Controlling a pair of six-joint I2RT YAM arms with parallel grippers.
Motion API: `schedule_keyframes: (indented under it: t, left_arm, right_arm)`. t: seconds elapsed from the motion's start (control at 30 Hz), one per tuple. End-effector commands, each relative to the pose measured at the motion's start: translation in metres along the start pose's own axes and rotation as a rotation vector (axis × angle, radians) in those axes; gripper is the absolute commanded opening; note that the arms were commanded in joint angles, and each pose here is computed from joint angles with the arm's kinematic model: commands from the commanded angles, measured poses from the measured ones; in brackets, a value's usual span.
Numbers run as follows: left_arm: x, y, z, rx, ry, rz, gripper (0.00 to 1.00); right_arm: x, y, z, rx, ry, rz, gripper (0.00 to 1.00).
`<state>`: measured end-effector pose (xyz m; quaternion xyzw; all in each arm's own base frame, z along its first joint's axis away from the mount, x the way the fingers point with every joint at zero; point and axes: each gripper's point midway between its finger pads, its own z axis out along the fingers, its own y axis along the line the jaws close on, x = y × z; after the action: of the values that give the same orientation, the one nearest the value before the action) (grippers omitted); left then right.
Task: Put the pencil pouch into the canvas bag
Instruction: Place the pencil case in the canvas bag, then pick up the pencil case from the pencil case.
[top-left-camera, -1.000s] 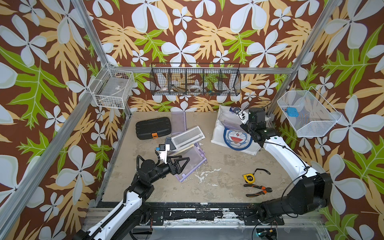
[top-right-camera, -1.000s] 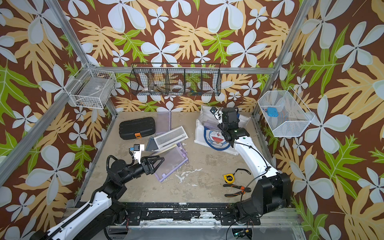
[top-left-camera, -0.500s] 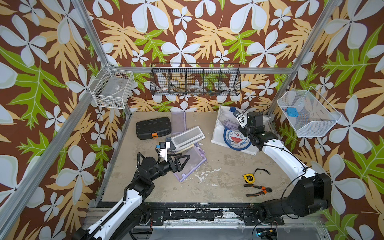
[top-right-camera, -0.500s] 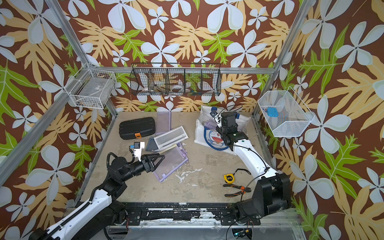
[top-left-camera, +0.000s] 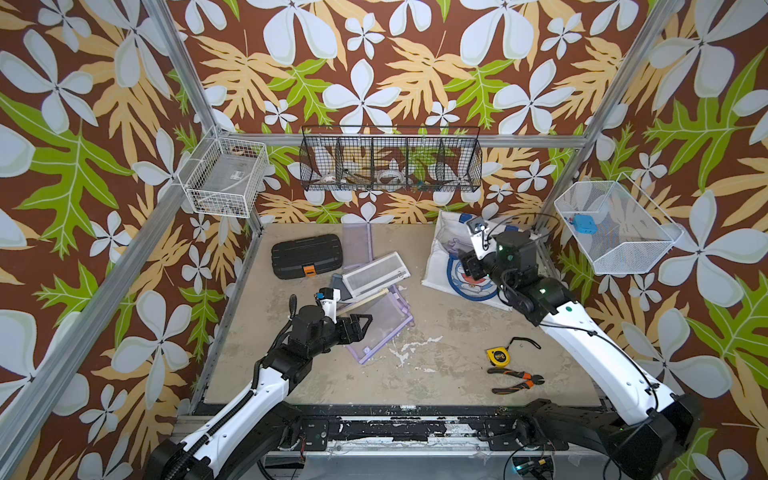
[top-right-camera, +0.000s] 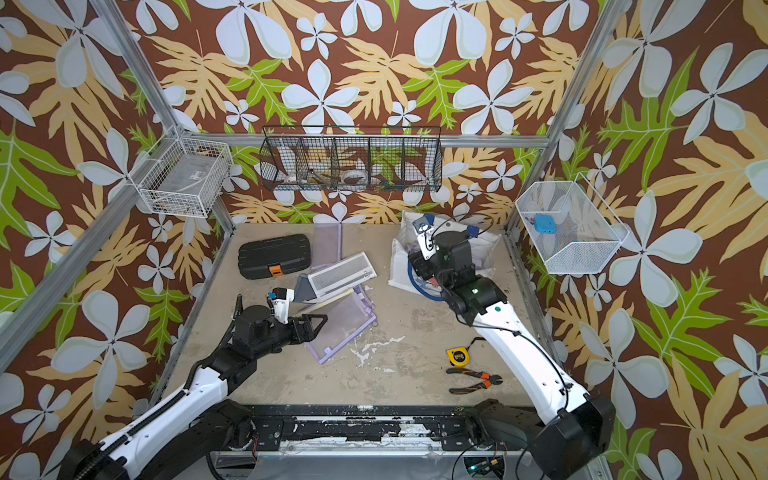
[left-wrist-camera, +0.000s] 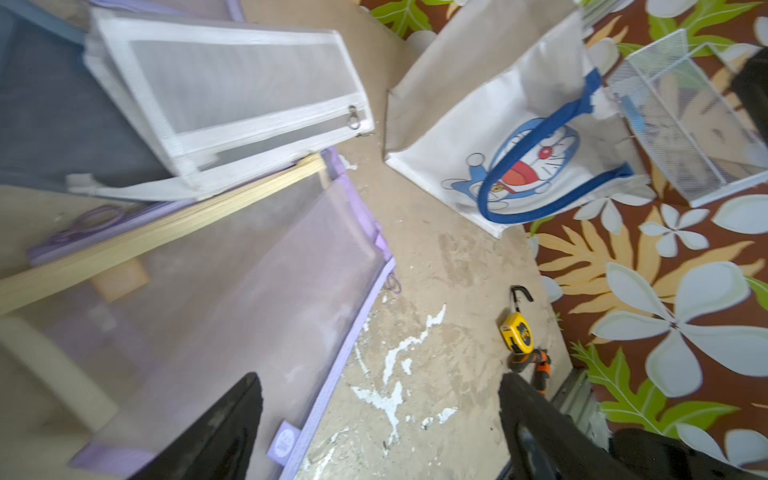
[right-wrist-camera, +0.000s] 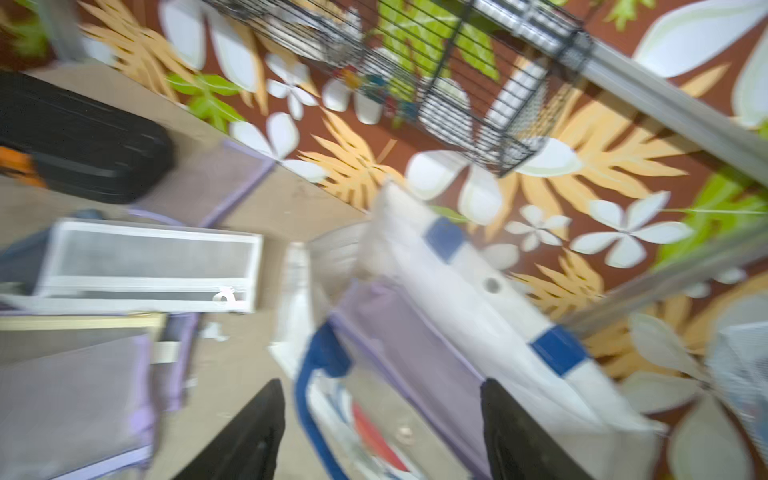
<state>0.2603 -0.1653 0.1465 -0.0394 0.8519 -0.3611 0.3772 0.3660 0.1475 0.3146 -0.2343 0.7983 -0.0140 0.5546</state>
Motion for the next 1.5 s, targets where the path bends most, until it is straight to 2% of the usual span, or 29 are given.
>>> schedule_keyframes:
  t: [0.0, 0.2, 0.33, 0.4, 0.5, 0.7, 0.93, 1.47]
  left_arm:
    - [0.013, 0.037, -0.004, -0.168, 0.010, -0.061, 0.88]
    - [0.041, 0.066, -0.006, -0.244, 0.041, -0.162, 0.81]
    - [0.059, 0.068, -0.002, -0.201, 0.076, -0.191, 0.71]
    - [0.065, 0.066, -0.001, -0.178, 0.099, -0.207, 0.66]
    - [0.073, 0.070, 0.000, -0.185, 0.117, -0.227, 0.64]
    - [0.088, 0.063, 0.007, -0.112, 0.152, -0.302, 0.60]
    - [0.090, 0.063, 0.016, -0.107, 0.135, -0.317, 0.52]
    - [0.089, 0.067, 0.029, -0.059, 0.079, -0.373, 0.20]
  right_arm:
    - [0.004, 0.056, -0.010, -0.188, -0.048, 0.159, 0.78]
    - [0.035, 0.151, -0.014, -0.447, -0.039, 0.234, 0.79]
    - [0.059, 0.177, -0.014, -0.509, -0.006, 0.239, 0.79]
    - [0.069, 0.180, -0.015, -0.522, 0.002, 0.251, 0.79]
    - [0.080, 0.179, -0.018, -0.521, -0.003, 0.259, 0.80]
    - [0.078, 0.171, -0.023, -0.491, -0.031, 0.247, 0.81]
    - [0.078, 0.173, -0.022, -0.502, -0.027, 0.252, 0.81]
    - [0.083, 0.168, -0.026, -0.482, -0.020, 0.254, 0.80]
